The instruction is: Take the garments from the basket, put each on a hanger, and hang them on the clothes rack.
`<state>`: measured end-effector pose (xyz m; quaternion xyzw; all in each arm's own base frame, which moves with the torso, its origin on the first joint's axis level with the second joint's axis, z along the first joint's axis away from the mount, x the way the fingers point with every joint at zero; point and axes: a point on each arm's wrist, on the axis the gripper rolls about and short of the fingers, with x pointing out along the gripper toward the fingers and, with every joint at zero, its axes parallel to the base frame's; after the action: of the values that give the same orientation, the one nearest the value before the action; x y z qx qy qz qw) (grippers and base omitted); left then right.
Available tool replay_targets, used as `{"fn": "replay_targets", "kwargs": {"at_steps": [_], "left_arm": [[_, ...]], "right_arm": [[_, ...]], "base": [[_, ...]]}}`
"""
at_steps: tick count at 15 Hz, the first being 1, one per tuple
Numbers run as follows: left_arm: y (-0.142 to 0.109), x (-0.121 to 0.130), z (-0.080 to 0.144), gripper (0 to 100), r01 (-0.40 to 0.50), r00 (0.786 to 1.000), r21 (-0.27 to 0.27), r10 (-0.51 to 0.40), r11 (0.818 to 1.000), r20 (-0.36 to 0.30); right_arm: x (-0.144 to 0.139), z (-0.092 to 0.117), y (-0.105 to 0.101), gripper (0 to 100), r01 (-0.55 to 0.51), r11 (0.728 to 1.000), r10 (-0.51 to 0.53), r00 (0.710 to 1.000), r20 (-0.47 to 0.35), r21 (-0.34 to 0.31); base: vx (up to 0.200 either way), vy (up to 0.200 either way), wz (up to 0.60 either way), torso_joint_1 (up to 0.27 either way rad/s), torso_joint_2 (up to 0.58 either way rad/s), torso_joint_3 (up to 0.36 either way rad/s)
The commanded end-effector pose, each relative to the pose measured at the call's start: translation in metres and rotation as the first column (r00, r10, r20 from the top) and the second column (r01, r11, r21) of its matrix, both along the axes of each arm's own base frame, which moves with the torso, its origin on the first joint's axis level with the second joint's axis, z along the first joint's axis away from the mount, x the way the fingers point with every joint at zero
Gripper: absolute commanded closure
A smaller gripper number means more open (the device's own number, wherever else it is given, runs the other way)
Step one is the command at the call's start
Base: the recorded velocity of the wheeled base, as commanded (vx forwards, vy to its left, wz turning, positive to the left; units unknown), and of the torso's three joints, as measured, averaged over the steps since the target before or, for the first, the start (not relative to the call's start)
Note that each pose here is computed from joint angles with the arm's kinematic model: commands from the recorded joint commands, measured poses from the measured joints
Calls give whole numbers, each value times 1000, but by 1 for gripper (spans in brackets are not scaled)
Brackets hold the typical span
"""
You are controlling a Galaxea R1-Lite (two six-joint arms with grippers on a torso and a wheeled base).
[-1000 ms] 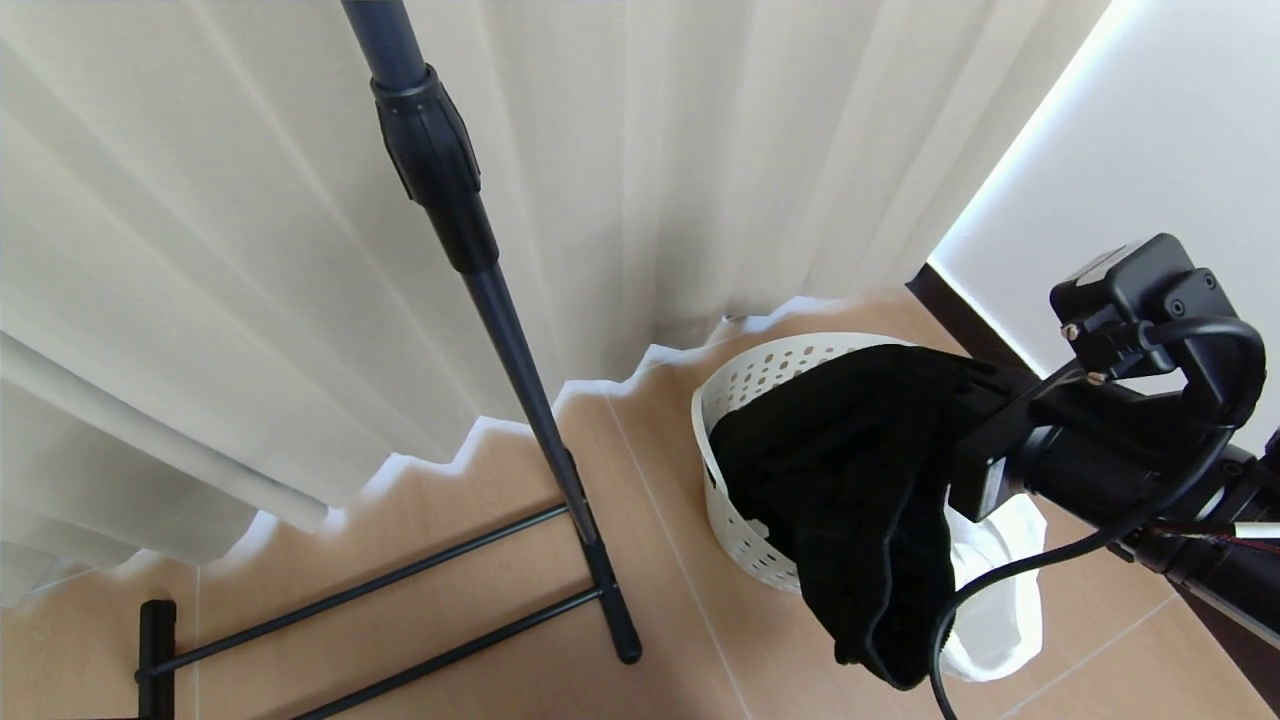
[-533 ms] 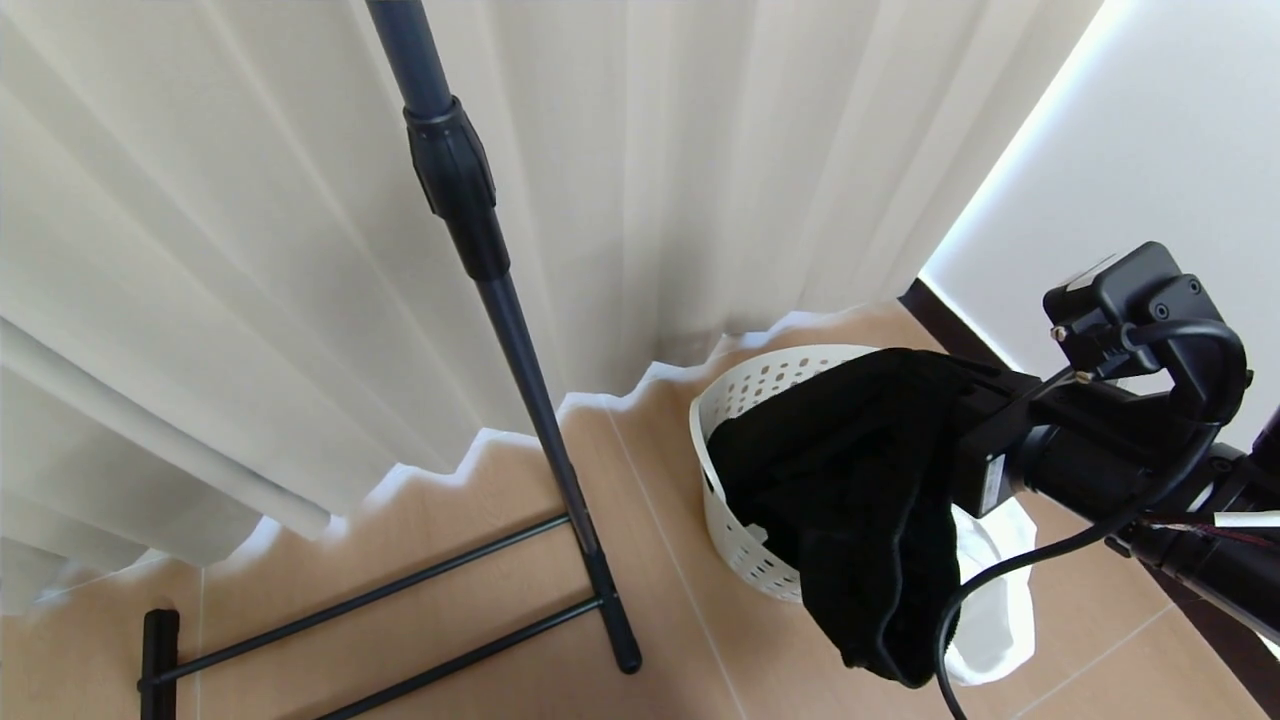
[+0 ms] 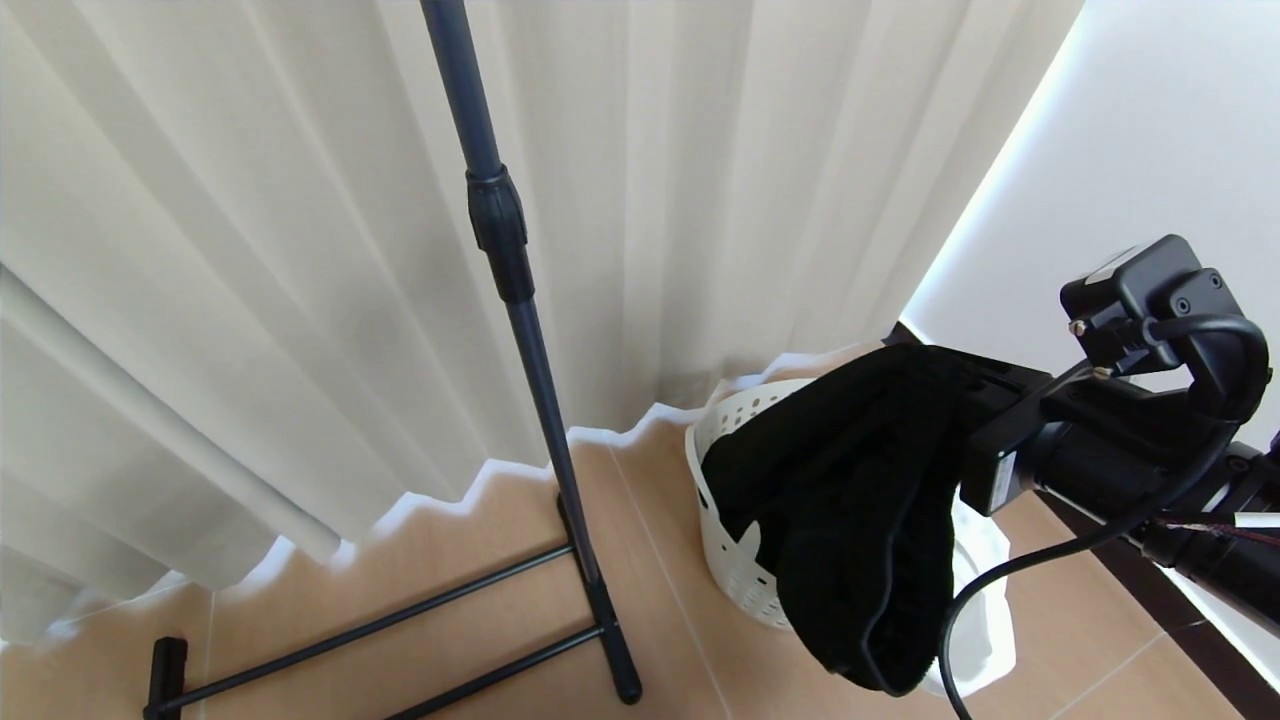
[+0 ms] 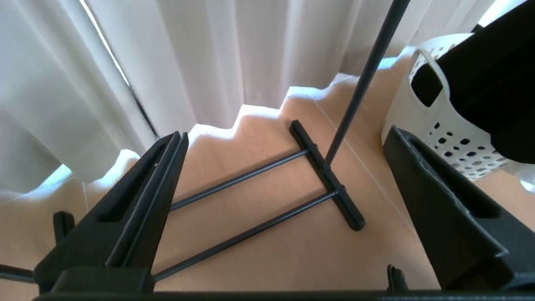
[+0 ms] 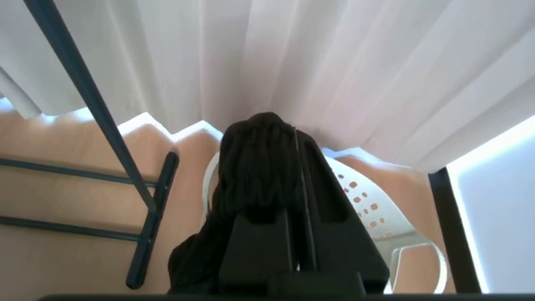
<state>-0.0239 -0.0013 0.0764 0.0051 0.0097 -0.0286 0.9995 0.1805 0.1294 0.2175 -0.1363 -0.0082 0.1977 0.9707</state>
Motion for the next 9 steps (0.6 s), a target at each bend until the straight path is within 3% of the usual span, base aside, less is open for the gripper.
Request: {"fn": "replay_targets", "kwargs": {"at_steps": [1,9], "left_arm": [[0,0,0,0,0,1000,0,0,1000,0],[0,0,0,0,0,1000,0,0,1000,0]], "right_arm": [[-1,0,-1,100,3,1000,-3,1000,2,1],[0,2,-2,100,6,1000,-6,1000,7,5]], "base": [[0,0,0,-7,2,193],[0,0,0,1,2,201]]}}
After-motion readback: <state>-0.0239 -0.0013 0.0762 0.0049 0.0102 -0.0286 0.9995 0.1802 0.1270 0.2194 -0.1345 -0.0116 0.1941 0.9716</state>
